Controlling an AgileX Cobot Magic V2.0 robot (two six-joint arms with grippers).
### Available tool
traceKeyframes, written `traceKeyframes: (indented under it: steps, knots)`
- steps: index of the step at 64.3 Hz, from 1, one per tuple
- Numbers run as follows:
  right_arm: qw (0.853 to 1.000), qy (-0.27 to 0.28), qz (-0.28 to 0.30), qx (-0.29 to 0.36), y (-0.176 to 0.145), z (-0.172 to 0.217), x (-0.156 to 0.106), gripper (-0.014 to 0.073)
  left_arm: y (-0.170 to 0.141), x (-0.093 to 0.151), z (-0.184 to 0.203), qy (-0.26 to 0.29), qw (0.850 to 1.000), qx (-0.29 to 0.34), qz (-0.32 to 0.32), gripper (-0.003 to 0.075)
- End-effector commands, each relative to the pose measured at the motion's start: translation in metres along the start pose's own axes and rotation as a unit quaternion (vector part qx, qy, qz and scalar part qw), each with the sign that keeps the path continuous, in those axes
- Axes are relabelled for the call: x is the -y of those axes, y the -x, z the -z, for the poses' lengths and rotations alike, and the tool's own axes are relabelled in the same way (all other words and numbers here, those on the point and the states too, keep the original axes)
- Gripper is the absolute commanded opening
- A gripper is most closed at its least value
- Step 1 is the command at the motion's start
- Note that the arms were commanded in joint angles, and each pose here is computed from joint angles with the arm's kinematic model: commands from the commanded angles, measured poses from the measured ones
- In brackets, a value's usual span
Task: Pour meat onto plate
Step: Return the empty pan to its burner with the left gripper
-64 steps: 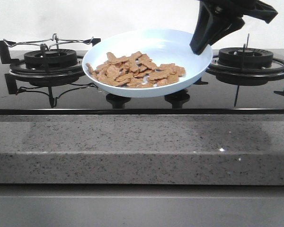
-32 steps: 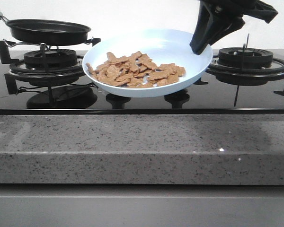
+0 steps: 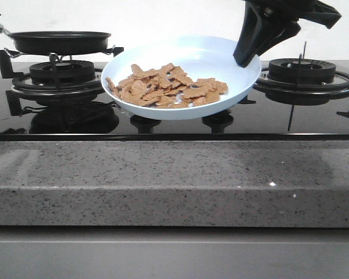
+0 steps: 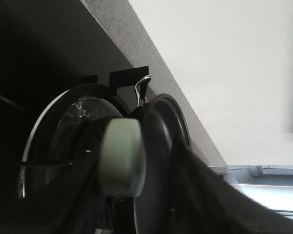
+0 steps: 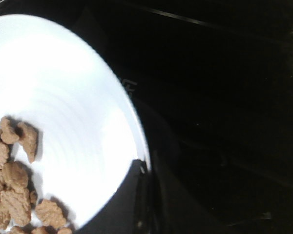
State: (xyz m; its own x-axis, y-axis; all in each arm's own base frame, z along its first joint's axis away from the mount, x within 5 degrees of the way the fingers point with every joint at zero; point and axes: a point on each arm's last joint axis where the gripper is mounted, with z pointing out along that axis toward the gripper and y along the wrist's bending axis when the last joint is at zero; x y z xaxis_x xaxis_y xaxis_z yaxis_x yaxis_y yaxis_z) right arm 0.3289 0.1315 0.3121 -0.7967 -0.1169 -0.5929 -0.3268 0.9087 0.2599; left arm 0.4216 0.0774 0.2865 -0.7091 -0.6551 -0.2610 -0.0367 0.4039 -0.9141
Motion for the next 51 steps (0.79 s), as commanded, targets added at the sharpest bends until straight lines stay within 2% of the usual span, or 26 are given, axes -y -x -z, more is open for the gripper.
traceKeyframes:
  steps: [1, 7, 14, 24, 29, 34, 48, 51]
  knots:
    - [0.998, 0.011, 0.002, 0.06, 0.013, 0.025, -0.007, -0.006, 0.002, 0.034, 0.016, -0.039, 0.999, 0.01, -0.026, 0.0505]
    - [0.998, 0.011, 0.002, 0.06, 0.013, 0.025, -0.007, -0.006, 0.001, 0.031, 0.02, -0.035, 0.999, -0.003, -0.03, 0.0553]
    - [0.998, 0.011, 0.002, 0.06, 0.013, 0.025, -0.007, -0.006, -0.002, 0.031, 0.024, -0.03, 0.998, -0.028, -0.04, 0.0552]
    - [0.998, 0.011, 0.002, 0.06, 0.013, 0.025, -0.007, -0.006, -0.012, 0.037, 0.032, 0.015, 0.995, -0.056, -0.086, 0.0542]
    - [0.998, 0.011, 0.002, 0.06, 0.013, 0.025, -0.007, -0.006, -0.015, 0.044, 0.038, 0.031, 0.992, -0.058, -0.107, 0.0512]
    - [0.998, 0.011, 0.002, 0.06, 0.013, 0.025, -0.007, -0.006, -0.019, 0.051, 0.044, 0.044, 0.989, -0.058, -0.125, 0.0448]
    - [0.998, 0.011, 0.002, 0.06, 0.013, 0.025, -0.007, -0.006, -0.031, 0.072, 0.055, 0.048, 0.984, -0.065, -0.159, 0.0099]
    - [0.998, 0.011, 0.002, 0.06, 0.013, 0.025, -0.007, -0.006, -0.034, 0.077, 0.055, 0.049, 0.983, -0.067, -0.166, 0.005]
